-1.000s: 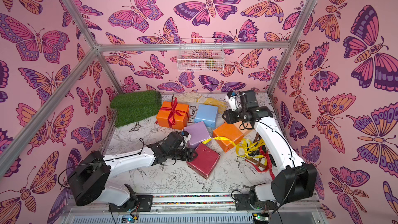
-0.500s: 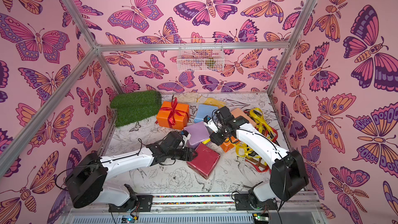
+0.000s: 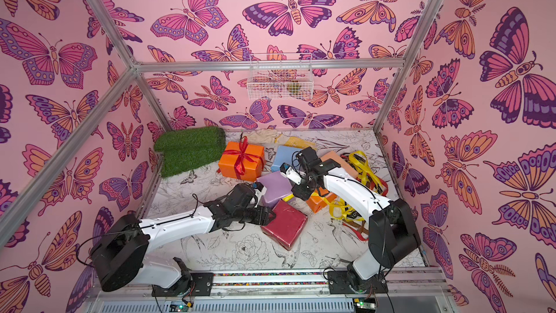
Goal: Untie the ribbon bows on the gift boxes
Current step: Pick up the ribbon at the center of the board.
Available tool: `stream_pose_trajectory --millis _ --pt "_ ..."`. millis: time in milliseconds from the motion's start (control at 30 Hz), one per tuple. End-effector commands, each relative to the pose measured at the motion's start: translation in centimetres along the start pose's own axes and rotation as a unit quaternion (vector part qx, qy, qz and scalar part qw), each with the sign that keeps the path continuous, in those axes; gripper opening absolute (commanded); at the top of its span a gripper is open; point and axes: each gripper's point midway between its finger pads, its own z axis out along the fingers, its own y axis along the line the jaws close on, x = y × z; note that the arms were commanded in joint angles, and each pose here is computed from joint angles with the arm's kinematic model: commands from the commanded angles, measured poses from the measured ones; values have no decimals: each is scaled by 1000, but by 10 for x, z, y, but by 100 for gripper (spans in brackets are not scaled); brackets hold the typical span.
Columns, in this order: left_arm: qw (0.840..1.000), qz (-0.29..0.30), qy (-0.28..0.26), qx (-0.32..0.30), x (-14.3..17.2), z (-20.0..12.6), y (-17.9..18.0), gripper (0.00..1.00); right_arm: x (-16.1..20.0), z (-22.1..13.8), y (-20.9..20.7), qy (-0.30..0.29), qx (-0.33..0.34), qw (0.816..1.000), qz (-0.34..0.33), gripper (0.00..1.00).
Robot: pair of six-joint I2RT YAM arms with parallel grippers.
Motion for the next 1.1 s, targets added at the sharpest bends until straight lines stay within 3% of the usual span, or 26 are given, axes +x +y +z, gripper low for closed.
stream_pose_trajectory --millis 0,667,1067 --pt "1000 7 4 -14 6 -3 8 67 -6 -4 5 -6 -9 1000 -16 53" --pt "1000 9 9 -21 10 -1 14 67 6 27 -3 40 15 999 -25 42" --pt "1000 8 9 -22 11 -1 16 67 9 30 12 49 -17 998 -23 37"
